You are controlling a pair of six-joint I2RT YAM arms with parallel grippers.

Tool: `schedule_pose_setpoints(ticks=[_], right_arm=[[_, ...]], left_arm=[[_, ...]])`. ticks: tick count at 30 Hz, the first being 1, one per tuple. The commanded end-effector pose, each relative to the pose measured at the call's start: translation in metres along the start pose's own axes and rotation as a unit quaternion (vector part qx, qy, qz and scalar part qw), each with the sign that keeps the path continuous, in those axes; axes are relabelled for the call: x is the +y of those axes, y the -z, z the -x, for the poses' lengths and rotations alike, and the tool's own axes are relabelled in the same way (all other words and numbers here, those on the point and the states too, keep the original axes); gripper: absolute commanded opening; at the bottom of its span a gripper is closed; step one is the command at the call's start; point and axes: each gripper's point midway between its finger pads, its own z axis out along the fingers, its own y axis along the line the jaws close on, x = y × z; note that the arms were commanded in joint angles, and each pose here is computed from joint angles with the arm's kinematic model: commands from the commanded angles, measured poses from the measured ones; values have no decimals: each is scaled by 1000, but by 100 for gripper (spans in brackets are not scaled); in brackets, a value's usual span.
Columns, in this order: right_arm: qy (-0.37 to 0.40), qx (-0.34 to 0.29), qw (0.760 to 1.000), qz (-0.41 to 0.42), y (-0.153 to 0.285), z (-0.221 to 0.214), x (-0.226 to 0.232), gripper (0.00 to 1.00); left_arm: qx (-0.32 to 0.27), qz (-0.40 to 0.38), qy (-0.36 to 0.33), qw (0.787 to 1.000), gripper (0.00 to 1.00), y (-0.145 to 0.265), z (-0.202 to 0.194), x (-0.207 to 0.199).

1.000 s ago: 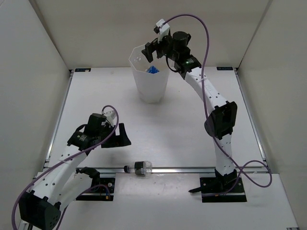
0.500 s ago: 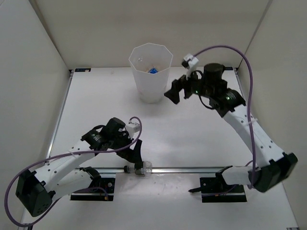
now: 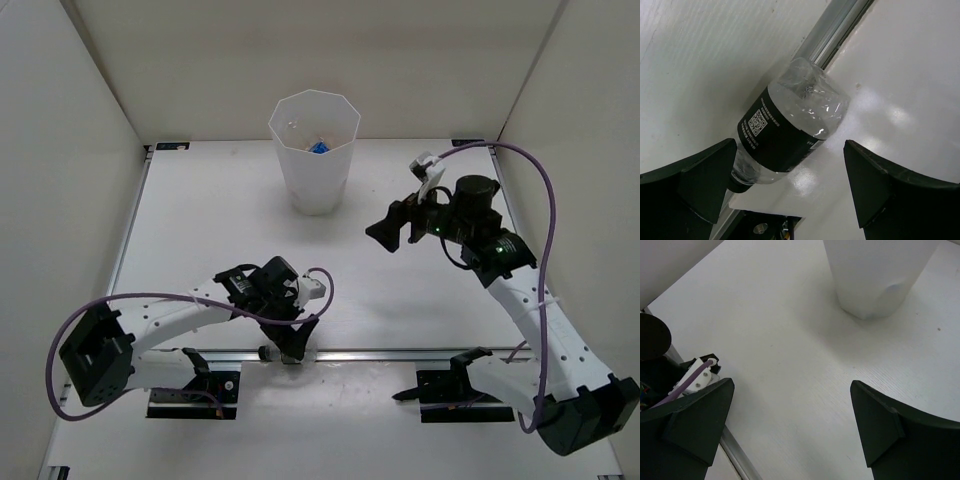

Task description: Put the plastic bottles in the bin

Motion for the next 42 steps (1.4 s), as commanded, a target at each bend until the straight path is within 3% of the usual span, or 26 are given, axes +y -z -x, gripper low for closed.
schedule_pose_setpoints(ticks=[1, 6, 11, 15, 17, 22, 27, 30, 31, 32, 33, 34, 35, 36, 37, 38, 39, 40, 41, 42], right_arm=[[-2, -56, 998, -1, 13, 14, -5, 99], [-15, -86, 996, 9, 29, 17, -11, 99], [-20, -95, 995, -1, 33, 13, -19, 99], [-22, -100, 995, 1, 32, 11, -20, 99], [-24, -101, 995, 1, 31, 10, -22, 99], [-42, -103, 994, -6, 32, 5, -27, 99], [-51, -99, 994, -23, 35, -2, -36, 99], [-74, -69, 993, -64, 32, -23, -53, 99], [-78, -60, 991, -88, 31, -30, -63, 99], [-83, -44, 990, -106, 31, -39, -70, 99], [-87, -31, 988, -123, 31, -47, -76, 99], [-91, -29, 986, -136, 34, -48, -80, 99], [-85, -21, 984, -154, 35, -52, -87, 100], [-89, -12, 982, -168, 38, -57, -92, 100], [-89, -10, 981, -174, 41, -57, -96, 99], [-92, 0, 979, -181, 41, -62, -98, 99], [-98, 4, 976, -196, 47, -66, -106, 99], [-103, 6, 974, -202, 50, -66, -111, 99], [-105, 4, 972, -208, 53, -66, -114, 99], [-101, 9, 972, -211, 53, -70, -114, 99]], left_arm=[[-16, -1, -18, 1000, 99, -3, 10, -1], [-8, 31, -11, 999, 99, -15, 2, 8], [47, 100, 9, 994, 99, -34, -15, 27], [47, 119, -1, 992, 98, -37, -10, 28], [31, 141, -16, 989, 89, -33, 4, 29], [-14, 151, 13, 988, 41, -5, 43, 35], [-166, 147, 16, 975, 46, 70, 128, 17], [-308, 160, 38, 937, 51, 144, 200, 19], [-366, 162, 47, 915, 47, 174, 228, 17], [-428, 185, 73, 882, 47, 209, 253, 28], [-492, 207, 88, 841, 56, 245, 276, 39], [-521, 215, 94, 820, 52, 261, 286, 40], [-576, 233, 105, 777, 43, 288, 303, 45], [-628, 254, 106, 728, 44, 316, 317, 50], [-644, 267, 102, 710, 46, 324, 326, 55], [-682, 272, 110, 670, 35, 350, 337, 59], [-698, 281, 115, 649, 32, 371, 353, 70], [-689, 289, 131, 651, 34, 363, 369, 95], [-695, 279, 127, 650, 41, 367, 390, 100], [-715, 270, 126, 633, 47, 387, 400, 106]])
